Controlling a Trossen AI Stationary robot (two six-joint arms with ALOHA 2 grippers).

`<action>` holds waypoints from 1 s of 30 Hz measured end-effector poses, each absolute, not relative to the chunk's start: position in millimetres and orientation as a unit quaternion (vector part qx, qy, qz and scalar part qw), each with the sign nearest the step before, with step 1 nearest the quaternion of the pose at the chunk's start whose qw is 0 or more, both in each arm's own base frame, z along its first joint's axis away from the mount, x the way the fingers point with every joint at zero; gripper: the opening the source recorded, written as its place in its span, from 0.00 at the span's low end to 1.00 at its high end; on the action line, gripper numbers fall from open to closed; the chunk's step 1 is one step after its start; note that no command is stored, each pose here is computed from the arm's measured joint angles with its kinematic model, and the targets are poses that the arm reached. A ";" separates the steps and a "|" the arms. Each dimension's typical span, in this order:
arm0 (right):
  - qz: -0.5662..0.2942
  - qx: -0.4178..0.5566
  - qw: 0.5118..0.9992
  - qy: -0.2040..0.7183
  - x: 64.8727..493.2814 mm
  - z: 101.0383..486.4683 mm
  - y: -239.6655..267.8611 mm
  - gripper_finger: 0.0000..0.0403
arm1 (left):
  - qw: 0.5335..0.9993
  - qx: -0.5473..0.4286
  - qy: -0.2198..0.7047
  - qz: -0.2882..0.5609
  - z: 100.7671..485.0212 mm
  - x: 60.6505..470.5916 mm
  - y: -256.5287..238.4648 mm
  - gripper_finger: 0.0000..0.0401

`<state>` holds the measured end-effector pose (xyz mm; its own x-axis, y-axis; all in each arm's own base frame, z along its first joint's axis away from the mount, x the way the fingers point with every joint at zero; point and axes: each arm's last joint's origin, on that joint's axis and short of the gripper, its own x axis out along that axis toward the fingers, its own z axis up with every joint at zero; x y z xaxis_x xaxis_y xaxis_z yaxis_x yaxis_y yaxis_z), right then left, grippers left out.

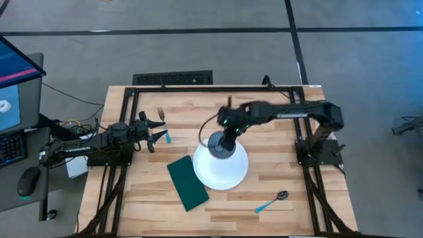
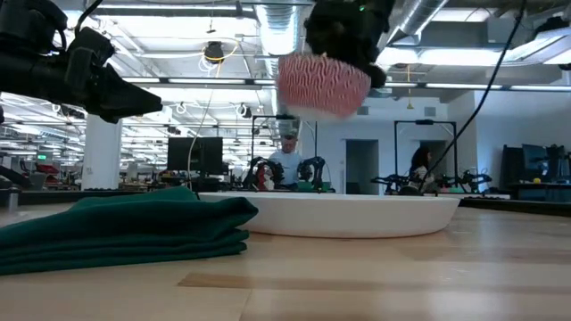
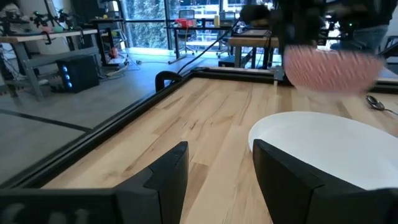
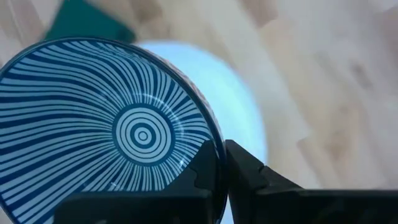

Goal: Set table place
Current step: Put the blue patterned bowl on the white plate

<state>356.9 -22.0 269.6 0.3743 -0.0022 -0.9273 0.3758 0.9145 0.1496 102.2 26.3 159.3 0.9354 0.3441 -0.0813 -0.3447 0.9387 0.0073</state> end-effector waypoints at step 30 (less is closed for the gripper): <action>-0.097 0.152 0.741 0.647 390.6 178.1 -5.7 0.10 | 0.984 -0.011 0.039 0.175 159.4 102.2 26.3 0.43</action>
